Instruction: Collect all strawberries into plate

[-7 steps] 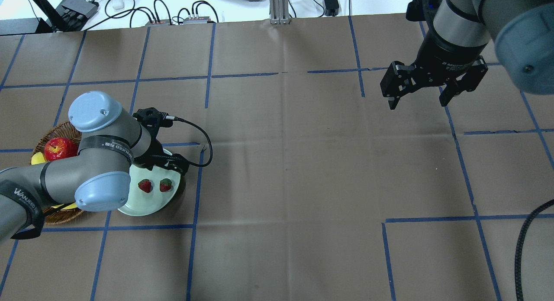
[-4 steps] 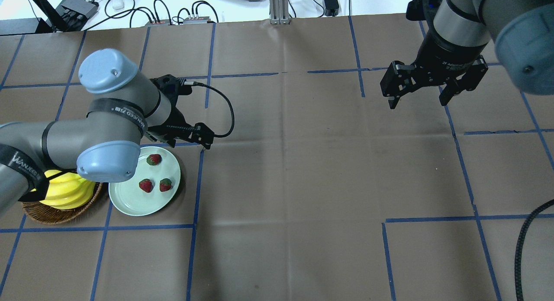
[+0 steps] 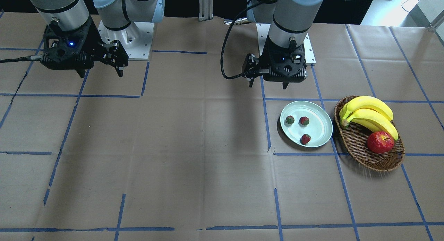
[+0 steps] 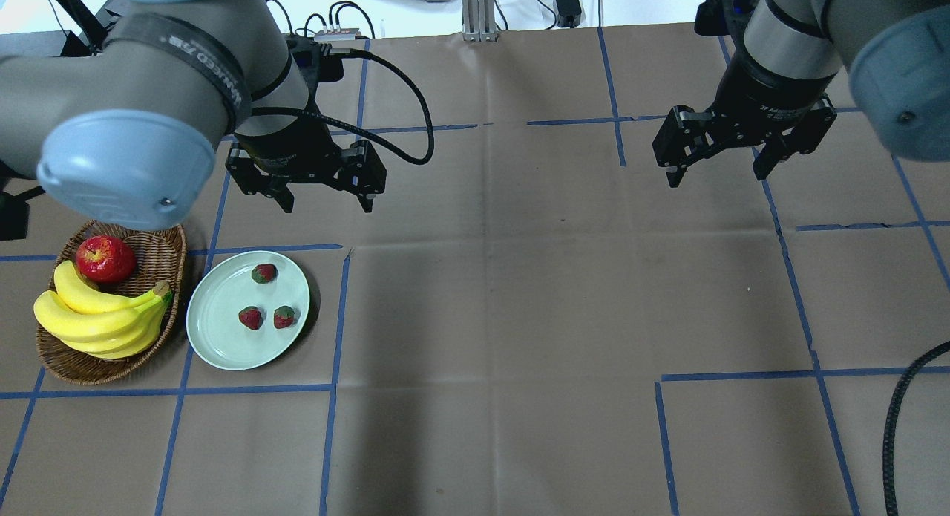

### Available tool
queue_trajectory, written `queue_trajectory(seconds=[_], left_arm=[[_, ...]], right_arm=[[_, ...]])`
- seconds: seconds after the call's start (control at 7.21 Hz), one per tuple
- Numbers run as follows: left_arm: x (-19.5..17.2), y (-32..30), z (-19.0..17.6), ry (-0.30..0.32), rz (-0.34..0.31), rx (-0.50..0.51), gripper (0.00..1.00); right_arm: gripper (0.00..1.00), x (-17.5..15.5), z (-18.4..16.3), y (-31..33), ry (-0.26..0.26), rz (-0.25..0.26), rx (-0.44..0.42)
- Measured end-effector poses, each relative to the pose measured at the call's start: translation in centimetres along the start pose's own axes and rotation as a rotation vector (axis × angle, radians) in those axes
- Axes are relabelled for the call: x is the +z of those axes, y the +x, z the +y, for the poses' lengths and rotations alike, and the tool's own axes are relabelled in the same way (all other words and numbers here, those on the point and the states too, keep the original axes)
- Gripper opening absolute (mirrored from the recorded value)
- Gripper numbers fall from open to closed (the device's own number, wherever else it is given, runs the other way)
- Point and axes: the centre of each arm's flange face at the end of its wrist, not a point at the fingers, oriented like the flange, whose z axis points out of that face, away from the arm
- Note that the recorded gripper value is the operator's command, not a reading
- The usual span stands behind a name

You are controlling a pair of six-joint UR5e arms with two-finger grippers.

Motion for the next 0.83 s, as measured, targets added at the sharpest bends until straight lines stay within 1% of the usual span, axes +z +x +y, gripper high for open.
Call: queue_trajectory(seconds=[0.14, 0.28, 0.55, 0.83], left_arm=[[-2.6, -0.1, 1.5, -0.011, -0.01, -0.019, 1.0], [-3.7, -0.3, 2.6, -0.026, -0.014, -0.04, 1.0], [-3.5, -0.8, 3.6, -0.055, -0.017, -0.061, 1.0], [-3.2, -1.5, 3.7, -0.07, -0.017, -0.079, 1.0]], right_arm=[[1.0, 0.0, 0.0, 0.0, 0.0, 0.0, 0.0], [1.0, 0.0, 0.0, 0.0, -0.001, 0.0, -0.001], [1.0, 0.0, 0.0, 0.0, -0.001, 0.0, -0.001], [1.0, 0.0, 0.0, 0.0, -0.001, 0.0, 0.0]])
